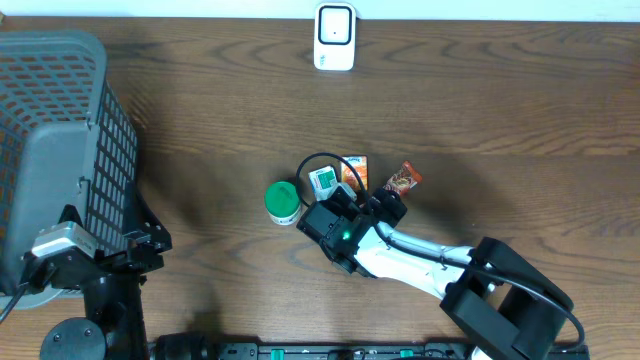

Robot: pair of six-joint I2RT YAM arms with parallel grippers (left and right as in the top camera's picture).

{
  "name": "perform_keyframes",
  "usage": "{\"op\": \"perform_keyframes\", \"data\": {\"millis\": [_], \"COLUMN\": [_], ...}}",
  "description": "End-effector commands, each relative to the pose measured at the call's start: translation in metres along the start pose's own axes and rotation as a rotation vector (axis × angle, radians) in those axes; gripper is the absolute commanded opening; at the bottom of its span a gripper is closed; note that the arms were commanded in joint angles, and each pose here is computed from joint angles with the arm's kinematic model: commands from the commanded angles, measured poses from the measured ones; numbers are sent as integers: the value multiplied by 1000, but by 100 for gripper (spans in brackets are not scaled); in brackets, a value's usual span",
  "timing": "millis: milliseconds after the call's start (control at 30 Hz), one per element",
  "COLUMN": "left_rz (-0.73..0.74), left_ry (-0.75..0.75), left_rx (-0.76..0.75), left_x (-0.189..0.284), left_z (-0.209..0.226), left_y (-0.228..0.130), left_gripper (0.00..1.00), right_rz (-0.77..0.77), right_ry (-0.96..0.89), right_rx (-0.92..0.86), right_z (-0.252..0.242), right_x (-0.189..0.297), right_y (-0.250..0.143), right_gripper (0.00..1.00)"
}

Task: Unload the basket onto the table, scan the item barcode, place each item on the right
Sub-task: 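Grasp the red snack bar with the right gripper and lift it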

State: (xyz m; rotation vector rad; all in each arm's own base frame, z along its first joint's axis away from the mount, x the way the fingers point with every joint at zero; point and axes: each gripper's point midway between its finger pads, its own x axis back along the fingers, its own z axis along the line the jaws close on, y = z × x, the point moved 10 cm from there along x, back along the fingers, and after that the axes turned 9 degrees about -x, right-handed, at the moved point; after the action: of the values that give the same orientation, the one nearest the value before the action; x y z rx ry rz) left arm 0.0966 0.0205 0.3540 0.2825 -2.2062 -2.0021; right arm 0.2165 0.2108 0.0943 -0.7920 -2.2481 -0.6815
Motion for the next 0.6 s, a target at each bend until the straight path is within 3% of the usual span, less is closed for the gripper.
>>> {"op": "perform_keyframes", "data": {"millis": [0,100,233,400,533,567], "left_rz": [18,20,21,24,29,29], "left_ry": [-3,-3,-2,-2,-1,-1], "left_rx": [7,7,6,-2,-3,-6], "left_x": [-2,-2,-2,-2,-2,-2], "left_z": [0,0,0,0,0,0], "left_y": [-4,-4,-5,-5,-6,-6], "left_gripper": [86,86,86,86,86,86], "right_rz": [75,67,56,34,26,26], "right_ry": [74,91,116,120,121,121], "right_rx": [87,90,101,111,111,111], "right_z": [19,21,23,24,24,24], "right_x": [-14,-14,-14,-14,-14,-14], "right_y": [-17,-16,-14,-10,-9,-9], "right_gripper": [91,87,71,40,5,1]}}
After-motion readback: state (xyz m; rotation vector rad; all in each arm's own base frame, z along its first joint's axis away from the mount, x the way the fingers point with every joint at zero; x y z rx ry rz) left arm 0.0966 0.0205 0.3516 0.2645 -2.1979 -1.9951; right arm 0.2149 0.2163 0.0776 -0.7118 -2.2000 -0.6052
